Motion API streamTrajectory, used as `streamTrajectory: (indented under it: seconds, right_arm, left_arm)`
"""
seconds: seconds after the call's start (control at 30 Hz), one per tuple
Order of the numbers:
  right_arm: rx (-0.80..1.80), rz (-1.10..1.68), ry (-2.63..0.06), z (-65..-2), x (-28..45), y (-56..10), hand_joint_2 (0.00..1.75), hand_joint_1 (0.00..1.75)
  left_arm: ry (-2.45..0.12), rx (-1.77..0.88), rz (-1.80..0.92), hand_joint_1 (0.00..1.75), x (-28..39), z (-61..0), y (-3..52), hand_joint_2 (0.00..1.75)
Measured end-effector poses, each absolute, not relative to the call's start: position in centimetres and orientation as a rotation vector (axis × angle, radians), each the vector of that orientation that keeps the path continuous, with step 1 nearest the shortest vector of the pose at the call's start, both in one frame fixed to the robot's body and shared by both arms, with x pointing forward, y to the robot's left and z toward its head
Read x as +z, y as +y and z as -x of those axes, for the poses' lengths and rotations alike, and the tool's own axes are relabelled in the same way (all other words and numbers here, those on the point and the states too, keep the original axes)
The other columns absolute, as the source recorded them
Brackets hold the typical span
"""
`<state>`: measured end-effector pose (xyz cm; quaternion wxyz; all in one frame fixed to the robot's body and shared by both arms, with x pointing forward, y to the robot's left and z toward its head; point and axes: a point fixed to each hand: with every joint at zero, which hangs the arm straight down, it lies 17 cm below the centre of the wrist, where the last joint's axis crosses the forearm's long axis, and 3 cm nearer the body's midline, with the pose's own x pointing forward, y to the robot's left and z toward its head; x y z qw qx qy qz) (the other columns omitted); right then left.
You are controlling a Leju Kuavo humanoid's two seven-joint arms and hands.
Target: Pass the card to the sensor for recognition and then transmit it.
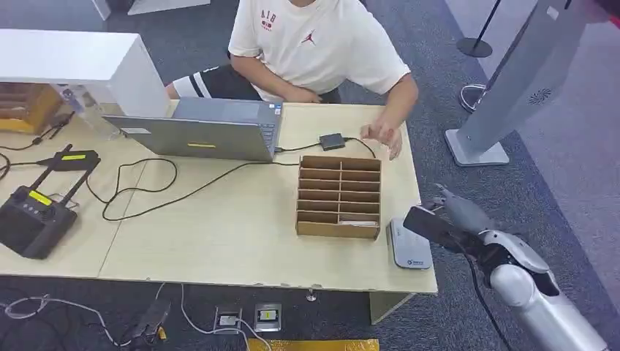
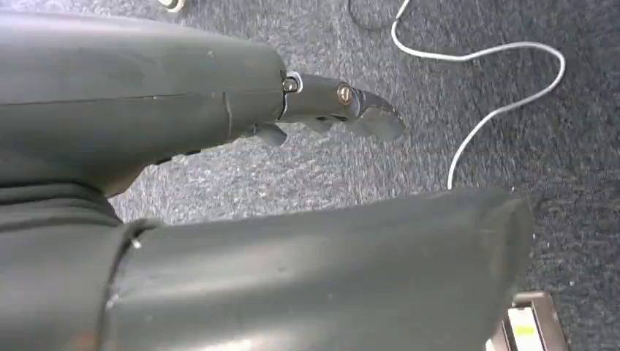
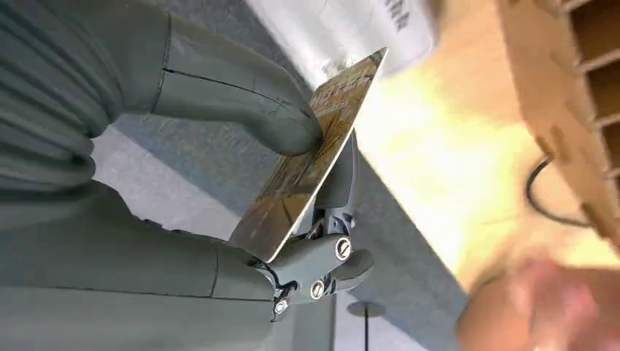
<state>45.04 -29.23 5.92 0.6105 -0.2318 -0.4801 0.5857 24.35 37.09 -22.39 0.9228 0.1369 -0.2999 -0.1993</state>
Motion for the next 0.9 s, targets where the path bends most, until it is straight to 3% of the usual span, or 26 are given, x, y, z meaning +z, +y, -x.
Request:
streamTrajectory:
  seconds: [0.9]
  right_arm:
    - [1.357, 0.533, -1.108, -46.0, 4.5, -27.3, 1.75, 1.75]
  left_arm:
    - [-0.597, -0.436, -0.286, 0.00, -22.5, -23.9, 37.5, 0.00]
